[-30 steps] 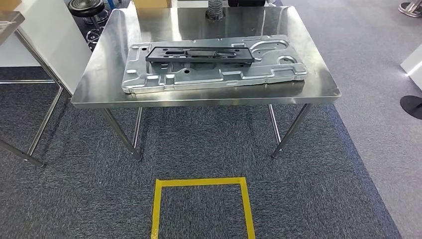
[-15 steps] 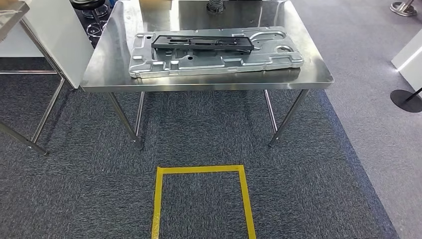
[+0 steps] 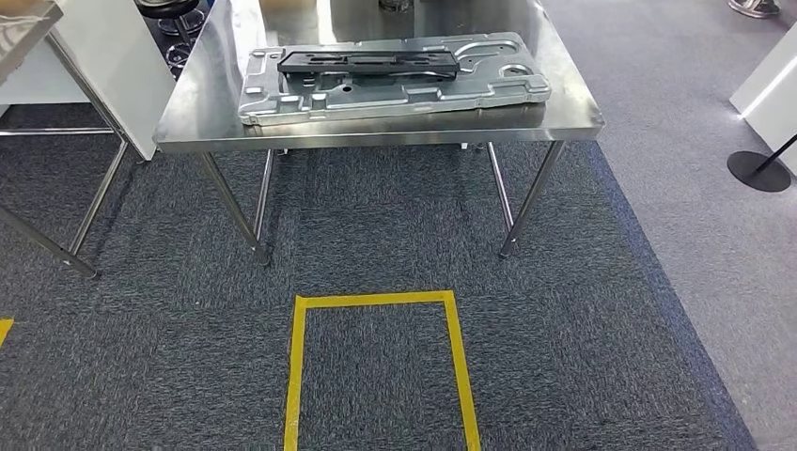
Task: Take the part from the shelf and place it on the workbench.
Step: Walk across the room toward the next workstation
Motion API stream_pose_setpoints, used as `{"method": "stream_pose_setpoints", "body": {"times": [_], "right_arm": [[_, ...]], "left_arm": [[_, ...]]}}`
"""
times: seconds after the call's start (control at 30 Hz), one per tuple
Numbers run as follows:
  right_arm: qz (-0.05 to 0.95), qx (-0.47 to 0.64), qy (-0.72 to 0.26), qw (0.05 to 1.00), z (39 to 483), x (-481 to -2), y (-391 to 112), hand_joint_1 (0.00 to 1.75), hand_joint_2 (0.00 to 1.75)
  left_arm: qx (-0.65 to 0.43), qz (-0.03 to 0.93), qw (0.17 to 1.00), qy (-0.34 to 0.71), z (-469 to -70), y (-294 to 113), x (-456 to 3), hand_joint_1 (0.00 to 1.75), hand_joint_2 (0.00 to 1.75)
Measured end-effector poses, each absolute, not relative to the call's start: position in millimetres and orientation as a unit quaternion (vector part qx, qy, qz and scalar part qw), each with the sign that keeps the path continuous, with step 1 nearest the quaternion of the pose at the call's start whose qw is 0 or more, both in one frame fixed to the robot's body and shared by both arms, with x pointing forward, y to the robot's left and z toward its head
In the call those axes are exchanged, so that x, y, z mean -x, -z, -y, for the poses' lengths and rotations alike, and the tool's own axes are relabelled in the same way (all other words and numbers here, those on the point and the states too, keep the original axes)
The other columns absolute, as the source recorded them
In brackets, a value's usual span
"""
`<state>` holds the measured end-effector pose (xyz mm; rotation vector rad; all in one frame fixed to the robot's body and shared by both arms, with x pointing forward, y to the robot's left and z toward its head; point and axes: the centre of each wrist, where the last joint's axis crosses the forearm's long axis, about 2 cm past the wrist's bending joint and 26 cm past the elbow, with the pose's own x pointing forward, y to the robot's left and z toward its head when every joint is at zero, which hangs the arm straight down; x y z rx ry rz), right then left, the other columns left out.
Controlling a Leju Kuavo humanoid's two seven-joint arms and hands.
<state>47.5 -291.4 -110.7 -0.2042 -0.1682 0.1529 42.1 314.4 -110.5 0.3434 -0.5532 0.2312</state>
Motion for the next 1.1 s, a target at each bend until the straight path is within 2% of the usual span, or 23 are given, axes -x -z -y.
{"method": "stream_pose_setpoints", "body": {"times": [0.37,0.47,0.5,0.6,0.8,0.9,0.93,1.03,1.1], "right_arm": [[0.078,0.076,-0.057,0.992,293.8,-43.9,111.3,0.0,0.0],[0.083,0.063,-0.048,0.993,294.3,-42.9,111.5,0.0,1.31],[0.085,0.059,-0.045,0.994,294.7,-42.7,111.6,0.0,1.75],[0.092,0.052,-0.04,0.994,296.1,-42.2,111.7,0.0,1.75],[0.094,0.048,-0.027,0.994,297.0,-41.7,111.7,0.0,1.75],[0.095,0.048,-0.019,0.994,297.4,-41.5,111.7,0.0,0.44],[0.096,0.047,-0.015,0.994,297.5,-41.4,111.8,0.0,0.44],[0.101,0.045,-0.005,0.994,297.9,-41.2,111.8,0.0,1.75],[0.105,0.045,0.0,0.993,298.2,-41.1,111.8,0.0,1.75]], "left_arm": [[-0.171,0.246,0.946,-0.123,-311.8,110.6,-41.7,0.0,0.0],[-0.171,0.245,0.946,-0.123,-311.0,110.6,-41.6,0.0,0.0],[-0.171,0.246,0.946,-0.123,-310.9,110.6,-42.1,0.0,0.44],[-0.171,0.248,0.946,-0.122,-310.7,110.5,-43.0,0.0,1.75],[-0.173,0.253,0.944,-0.118,-310.4,110.4,-43.4,0.0,1.75],[-0.176,0.252,0.945,-0.114,-310.4,110.4,-43.3,0.0,1.75],[-0.175,0.252,0.945,-0.113,-310.4,110.4,-43.3,0.0,1.75],[-0.168,0.25,0.947,-0.115,-310.1,110.5,-43.3,0.0,1.75],[-0.162,0.251,0.947,-0.119,-309.9,110.6,-43.4,0.0,1.75]]}}
